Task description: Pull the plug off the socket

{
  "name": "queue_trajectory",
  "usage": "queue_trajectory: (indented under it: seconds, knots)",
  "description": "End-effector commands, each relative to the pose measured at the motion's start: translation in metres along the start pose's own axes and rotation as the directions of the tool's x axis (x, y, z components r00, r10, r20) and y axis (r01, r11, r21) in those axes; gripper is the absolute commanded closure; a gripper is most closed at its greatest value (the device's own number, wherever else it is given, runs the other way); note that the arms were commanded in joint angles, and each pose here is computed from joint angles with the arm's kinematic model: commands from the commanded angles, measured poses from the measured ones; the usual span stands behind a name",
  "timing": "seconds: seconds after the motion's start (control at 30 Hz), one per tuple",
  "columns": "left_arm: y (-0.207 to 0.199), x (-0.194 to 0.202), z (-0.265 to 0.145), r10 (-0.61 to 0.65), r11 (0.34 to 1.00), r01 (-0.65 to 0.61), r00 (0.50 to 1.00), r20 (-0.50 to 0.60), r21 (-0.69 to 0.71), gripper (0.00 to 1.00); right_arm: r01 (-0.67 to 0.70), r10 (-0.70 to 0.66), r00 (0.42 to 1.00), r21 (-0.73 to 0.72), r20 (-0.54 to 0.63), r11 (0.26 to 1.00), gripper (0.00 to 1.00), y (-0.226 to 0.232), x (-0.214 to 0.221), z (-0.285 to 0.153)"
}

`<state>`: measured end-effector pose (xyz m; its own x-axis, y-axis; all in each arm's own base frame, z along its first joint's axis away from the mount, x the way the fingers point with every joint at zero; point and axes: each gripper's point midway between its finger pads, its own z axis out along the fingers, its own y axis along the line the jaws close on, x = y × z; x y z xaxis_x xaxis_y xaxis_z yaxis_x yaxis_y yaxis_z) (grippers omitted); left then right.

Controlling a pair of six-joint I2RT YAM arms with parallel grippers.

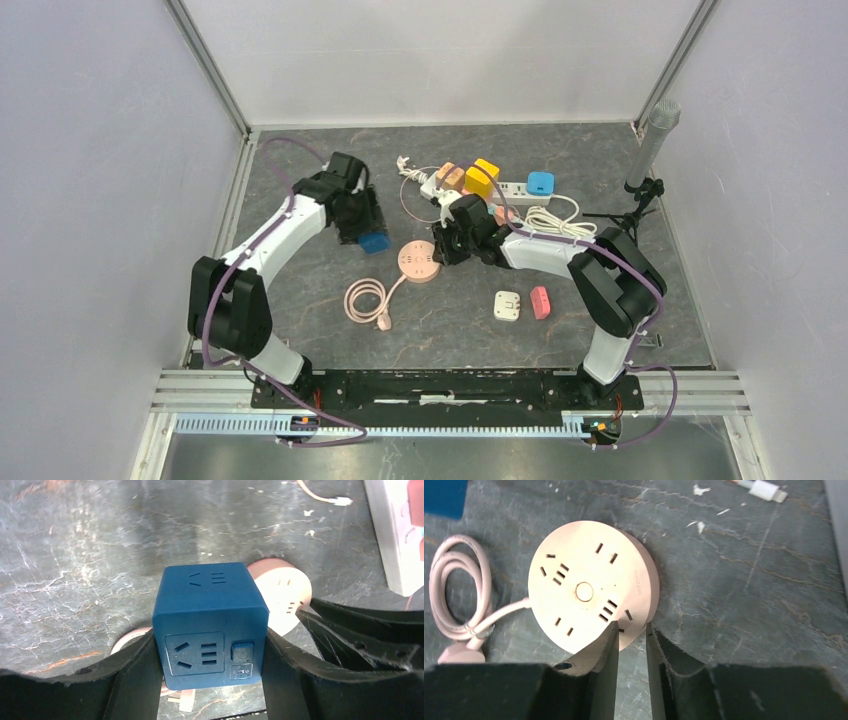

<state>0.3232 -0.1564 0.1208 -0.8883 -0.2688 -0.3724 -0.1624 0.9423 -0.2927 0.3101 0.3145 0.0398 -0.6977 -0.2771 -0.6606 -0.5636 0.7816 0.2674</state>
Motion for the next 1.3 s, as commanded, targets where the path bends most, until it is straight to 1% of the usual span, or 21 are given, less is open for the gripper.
queue_trajectory:
  seconds: [0.0, 0.07, 0.17, 0.33, 0.4, 0.47, 0.57, 0.67, 0.77, 0.83, 0.93, 1.0, 1.1, 1.2, 1.27]
  knots:
    - [0.007, -0.008, -0.003, -0.159, 0.97, 0.163, 0.987, -0.04, 0.182, 0.8, 0.037, -0.058, 0.971, -0.093, -0.232, 0.995, 0.67, 0.008, 0.064, -0.005]
    - [0.021, -0.007, 0.004, -0.246, 0.945, 0.256, 0.966, -0.076, 0.205, 0.79, 0.042, -0.077, 0.969, -0.152, -0.233, 0.988, 0.66, 0.017, 0.064, -0.002]
    - [0.045, -0.01, 0.01, -0.372, 0.895, 0.387, 0.922, -0.11, 0.222, 0.77, 0.057, -0.104, 0.966, -0.197, -0.236, 0.979, 0.65, 0.025, 0.065, 0.002]
    - [0.084, -0.015, 0.014, -0.492, 0.844, 0.497, 0.867, -0.078, 0.2, 0.69, 0.094, -0.152, 0.96, -0.242, -0.236, 0.966, 0.64, 0.038, 0.063, 0.008]
    - [0.095, -0.01, 0.018, -0.528, 0.827, 0.535, 0.844, -0.089, 0.169, 0.61, 0.106, -0.168, 0.958, -0.257, -0.234, 0.961, 0.63, 0.043, 0.063, 0.009]
    - [0.104, -0.006, 0.023, -0.56, 0.809, 0.568, 0.823, -0.097, 0.148, 0.55, 0.122, -0.185, 0.955, -0.263, -0.231, 0.957, 0.61, 0.046, 0.064, 0.011]
    - [0.118, -0.007, 0.025, -0.6, 0.788, 0.605, 0.796, -0.079, 0.109, 0.41, 0.15, -0.212, 0.952, -0.267, -0.22, 0.952, 0.57, 0.049, 0.062, 0.012]
    - [0.131, -0.017, 0.018, -0.595, 0.802, 0.595, 0.804, -0.013, 0.053, 0.21, 0.161, -0.222, 0.951, -0.268, -0.215, 0.95, 0.55, 0.05, 0.059, 0.014]
    - [0.144, -0.028, 0.004, -0.571, 0.82, 0.572, 0.819, 0.057, -0.017, 0.07, 0.177, -0.244, 0.946, -0.289, -0.213, 0.941, 0.54, 0.056, 0.059, 0.017]
    - [0.15, -0.037, -0.01, -0.552, 0.827, 0.56, 0.827, 0.111, -0.058, 0.01, 0.197, -0.269, 0.94, -0.313, -0.208, 0.929, 0.53, 0.064, 0.059, 0.018]
    - [0.151, -0.05, -0.035, -0.519, 0.842, 0.537, 0.835, 0.183, -0.061, 0.0, 0.22, -0.303, 0.93, -0.344, -0.209, 0.913, 0.51, 0.076, 0.059, 0.015]
    - [0.144, -0.059, -0.051, -0.498, 0.858, 0.514, 0.84, 0.216, -0.02, 0.0, 0.226, -0.303, 0.934, -0.347, -0.188, 0.91, 0.48, 0.081, 0.045, 0.007]
    - [0.125, -0.07, -0.073, -0.465, 0.884, 0.461, 0.851, 0.243, 0.075, 0.0, 0.263, -0.307, 0.945, -0.294, -0.114, 0.919, 0.36, 0.079, 0.007, -0.01]
    - [0.102, -0.077, -0.088, -0.418, 0.906, 0.382, 0.876, 0.241, 0.184, 0.0, 0.263, -0.272, 0.962, -0.191, -0.022, 0.946, 0.23, 0.057, -0.041, -0.033]
    - [0.088, -0.078, -0.096, -0.385, 0.912, 0.329, 0.892, 0.235, 0.246, 0.0, 0.246, -0.244, 0.969, -0.113, 0.034, 0.963, 0.18, 0.035, -0.072, -0.052]
